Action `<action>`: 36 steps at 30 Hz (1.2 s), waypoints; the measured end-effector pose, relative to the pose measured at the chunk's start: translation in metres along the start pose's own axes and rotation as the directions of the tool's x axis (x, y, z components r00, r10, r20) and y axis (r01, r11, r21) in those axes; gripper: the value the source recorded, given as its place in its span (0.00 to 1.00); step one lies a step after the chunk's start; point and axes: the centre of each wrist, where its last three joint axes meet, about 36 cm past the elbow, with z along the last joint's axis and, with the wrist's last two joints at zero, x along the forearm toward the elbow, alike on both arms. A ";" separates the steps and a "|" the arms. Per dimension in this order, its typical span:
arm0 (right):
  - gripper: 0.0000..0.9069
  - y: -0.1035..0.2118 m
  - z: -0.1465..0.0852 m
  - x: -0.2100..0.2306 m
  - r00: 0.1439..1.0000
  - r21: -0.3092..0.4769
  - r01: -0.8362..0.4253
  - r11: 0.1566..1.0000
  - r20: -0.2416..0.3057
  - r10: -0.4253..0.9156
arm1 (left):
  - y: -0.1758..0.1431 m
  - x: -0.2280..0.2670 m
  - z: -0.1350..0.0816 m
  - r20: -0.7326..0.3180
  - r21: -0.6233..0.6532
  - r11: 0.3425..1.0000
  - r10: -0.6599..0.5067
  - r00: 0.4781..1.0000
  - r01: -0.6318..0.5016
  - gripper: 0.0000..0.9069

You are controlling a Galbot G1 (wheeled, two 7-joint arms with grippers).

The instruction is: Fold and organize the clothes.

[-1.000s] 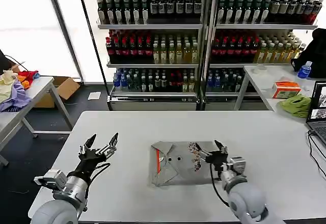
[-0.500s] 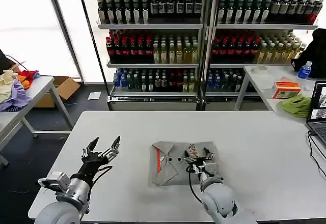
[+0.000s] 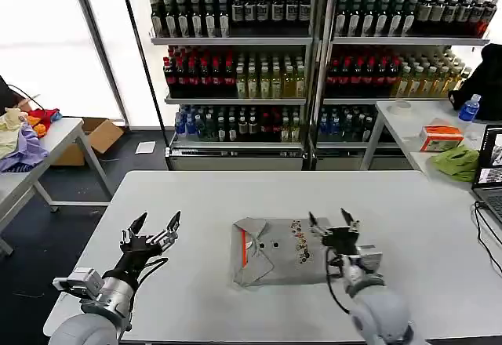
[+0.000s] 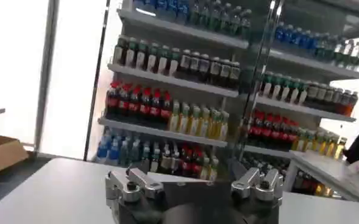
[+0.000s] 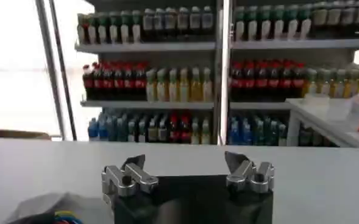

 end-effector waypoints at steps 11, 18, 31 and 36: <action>1.00 -0.096 0.014 0.053 0.992 -0.102 -0.030 0.994 0.122 0.042 | 0.006 0.008 0.007 0.006 -0.002 1.000 -0.008 1.000 0.008 1.00; 1.00 -0.118 0.018 0.074 0.986 -0.094 -0.038 0.995 0.157 0.052 | 0.005 0.013 0.010 0.000 -0.007 1.000 0.000 1.000 0.000 1.00; 1.00 -0.129 0.024 0.097 0.985 -0.068 -0.055 0.996 0.160 0.066 | 0.012 0.021 0.010 -0.006 -0.015 1.000 -0.006 1.000 0.006 1.00; 1.00 -0.131 0.025 0.101 0.985 -0.056 -0.068 0.996 0.155 0.076 | 0.015 0.024 0.009 -0.005 -0.016 1.000 -0.016 1.000 0.016 1.00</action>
